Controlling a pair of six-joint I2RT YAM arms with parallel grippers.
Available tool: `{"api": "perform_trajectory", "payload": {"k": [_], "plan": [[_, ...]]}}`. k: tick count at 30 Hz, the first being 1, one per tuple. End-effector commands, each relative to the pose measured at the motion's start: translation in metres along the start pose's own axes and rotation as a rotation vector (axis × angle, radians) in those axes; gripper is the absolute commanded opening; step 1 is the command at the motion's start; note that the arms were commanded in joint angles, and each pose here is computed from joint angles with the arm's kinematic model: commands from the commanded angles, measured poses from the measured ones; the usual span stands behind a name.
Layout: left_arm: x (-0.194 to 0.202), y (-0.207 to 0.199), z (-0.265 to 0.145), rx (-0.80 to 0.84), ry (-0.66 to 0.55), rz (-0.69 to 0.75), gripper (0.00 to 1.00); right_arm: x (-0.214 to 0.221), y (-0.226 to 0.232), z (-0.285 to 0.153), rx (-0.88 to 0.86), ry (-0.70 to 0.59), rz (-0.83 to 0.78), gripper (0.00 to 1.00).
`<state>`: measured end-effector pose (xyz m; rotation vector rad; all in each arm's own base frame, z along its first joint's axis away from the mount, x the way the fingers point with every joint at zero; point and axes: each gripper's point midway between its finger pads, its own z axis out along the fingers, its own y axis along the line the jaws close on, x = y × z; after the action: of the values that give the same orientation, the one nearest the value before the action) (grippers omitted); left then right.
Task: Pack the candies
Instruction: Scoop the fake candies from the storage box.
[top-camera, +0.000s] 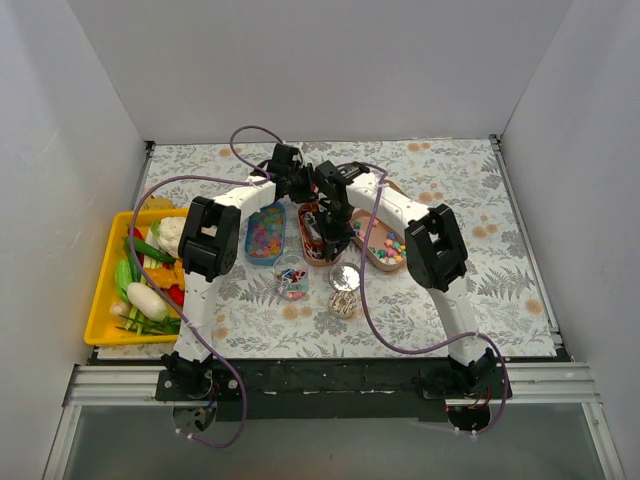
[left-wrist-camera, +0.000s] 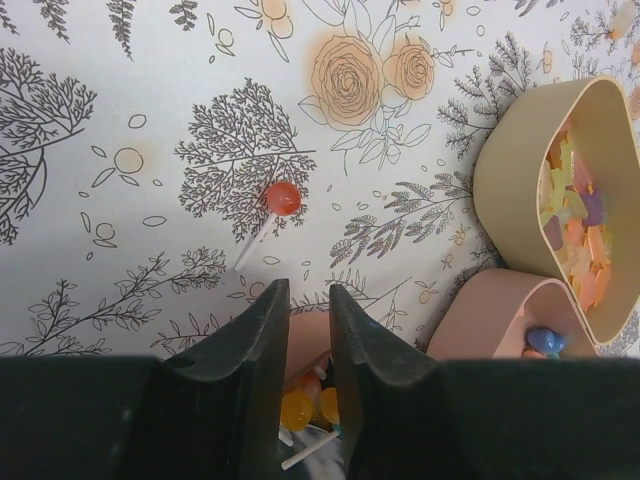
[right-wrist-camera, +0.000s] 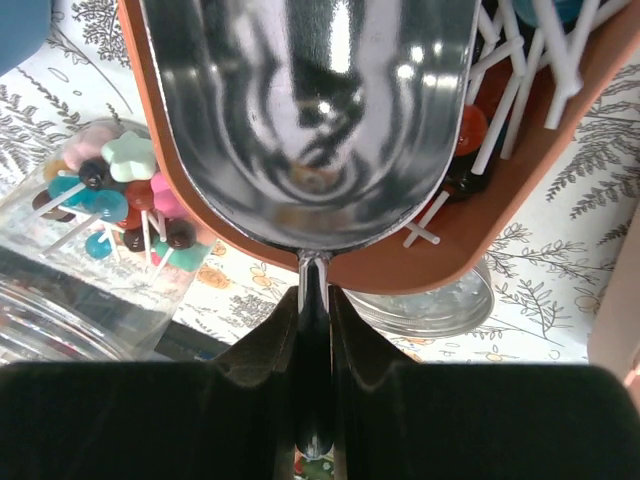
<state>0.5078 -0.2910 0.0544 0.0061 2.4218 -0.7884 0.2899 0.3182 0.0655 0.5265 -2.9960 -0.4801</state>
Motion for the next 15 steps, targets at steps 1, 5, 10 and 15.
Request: {"api": "perform_trajectory", "payload": {"k": [1, 5, 10, 15], "plan": [[0.021, -0.006, -0.005, -0.003, 0.07, -0.017, 0.22, -0.039, -0.031, 0.007, 0.176, -0.173, -0.041, 0.01], [0.02, -0.007, -0.005, -0.002, 0.068, -0.016, 0.21, -0.038, -0.04, 0.005, 0.229, -0.187, -0.051, 0.01], [0.017, -0.008, -0.008, -0.004, 0.061, -0.016, 0.2, -0.038, -0.041, 0.008, 0.235, -0.194, -0.073, 0.01], [0.014, -0.008, -0.008, -0.007, 0.053, -0.014, 0.2, -0.032, -0.033, 0.004, 0.208, -0.169, -0.08, 0.01]]}}
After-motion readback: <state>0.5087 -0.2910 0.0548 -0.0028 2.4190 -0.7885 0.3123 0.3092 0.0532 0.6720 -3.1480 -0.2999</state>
